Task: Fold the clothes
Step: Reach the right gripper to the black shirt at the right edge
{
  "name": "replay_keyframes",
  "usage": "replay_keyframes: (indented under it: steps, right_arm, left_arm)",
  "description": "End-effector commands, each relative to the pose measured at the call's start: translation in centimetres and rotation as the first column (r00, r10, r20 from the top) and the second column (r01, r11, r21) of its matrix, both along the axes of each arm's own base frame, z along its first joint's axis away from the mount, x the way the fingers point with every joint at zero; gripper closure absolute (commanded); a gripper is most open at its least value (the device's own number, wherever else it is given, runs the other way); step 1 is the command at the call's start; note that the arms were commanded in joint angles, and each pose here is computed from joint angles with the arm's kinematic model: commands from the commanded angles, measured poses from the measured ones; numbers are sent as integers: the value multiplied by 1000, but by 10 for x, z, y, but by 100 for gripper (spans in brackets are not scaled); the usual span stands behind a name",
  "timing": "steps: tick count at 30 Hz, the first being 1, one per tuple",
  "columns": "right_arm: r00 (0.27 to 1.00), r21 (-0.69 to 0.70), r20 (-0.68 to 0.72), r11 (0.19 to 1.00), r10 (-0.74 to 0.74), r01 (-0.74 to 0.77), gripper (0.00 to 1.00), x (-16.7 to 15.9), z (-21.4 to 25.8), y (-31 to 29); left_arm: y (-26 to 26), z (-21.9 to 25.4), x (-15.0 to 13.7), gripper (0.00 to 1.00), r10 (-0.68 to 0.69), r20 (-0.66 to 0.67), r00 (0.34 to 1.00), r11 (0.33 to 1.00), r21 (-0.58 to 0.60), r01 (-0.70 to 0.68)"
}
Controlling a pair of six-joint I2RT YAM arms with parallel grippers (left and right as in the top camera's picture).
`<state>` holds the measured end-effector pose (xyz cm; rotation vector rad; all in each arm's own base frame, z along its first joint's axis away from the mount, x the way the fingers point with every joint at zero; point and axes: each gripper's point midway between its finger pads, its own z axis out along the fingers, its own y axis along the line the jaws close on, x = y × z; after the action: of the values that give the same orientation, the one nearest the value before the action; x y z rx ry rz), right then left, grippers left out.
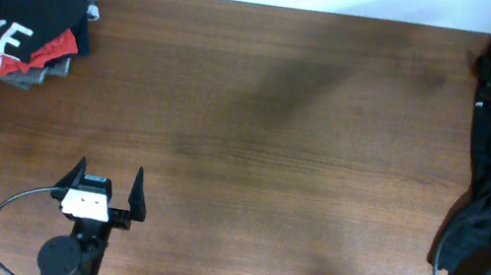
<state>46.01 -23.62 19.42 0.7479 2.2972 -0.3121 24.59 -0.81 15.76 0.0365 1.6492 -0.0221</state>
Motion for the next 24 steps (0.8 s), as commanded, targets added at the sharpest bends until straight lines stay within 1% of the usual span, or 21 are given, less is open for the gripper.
replay_keyframes:
  steps: [1, 4, 7, 14, 19, 24]
  right_arm:
    - [997, -19, 0, 997, -72, 72, 2, -4, -11, -42]
    - [994, -15, -9, 994, -108, 108, 1, -7, -29, -64]
    - [995, -34, -27, 995, -99, 98, 1, -4, -46, -77]
    - [988, -152, -135, 984, 75, -96, 1, 12, -76, -85]
    - [935, -166, -213, 932, 285, -322, 1, 23, -96, -73]
    - [926, -170, -226, 924, 301, -342, 1, 28, -112, -76]
  left_arm:
    - [-4, -1, -1, 1, -24, -1, 1000, 1000, 17, 24]
    - [-4, -1, -1, 1, -24, -1, 1000, 1000, 17, 24]
    - [-4, -1, -1, 1, -24, -1, 1000, 1000, 17, 24]
    - [-4, -1, -1, 1, -24, -1, 1000, 1000, 17, 24]
    - [-4, -1, -1, 1, -24, -1, 1000, 1000, 17, 24]
    - [-4, 0, -1, 1, -24, -1, 1000, 1000, 17, 24]
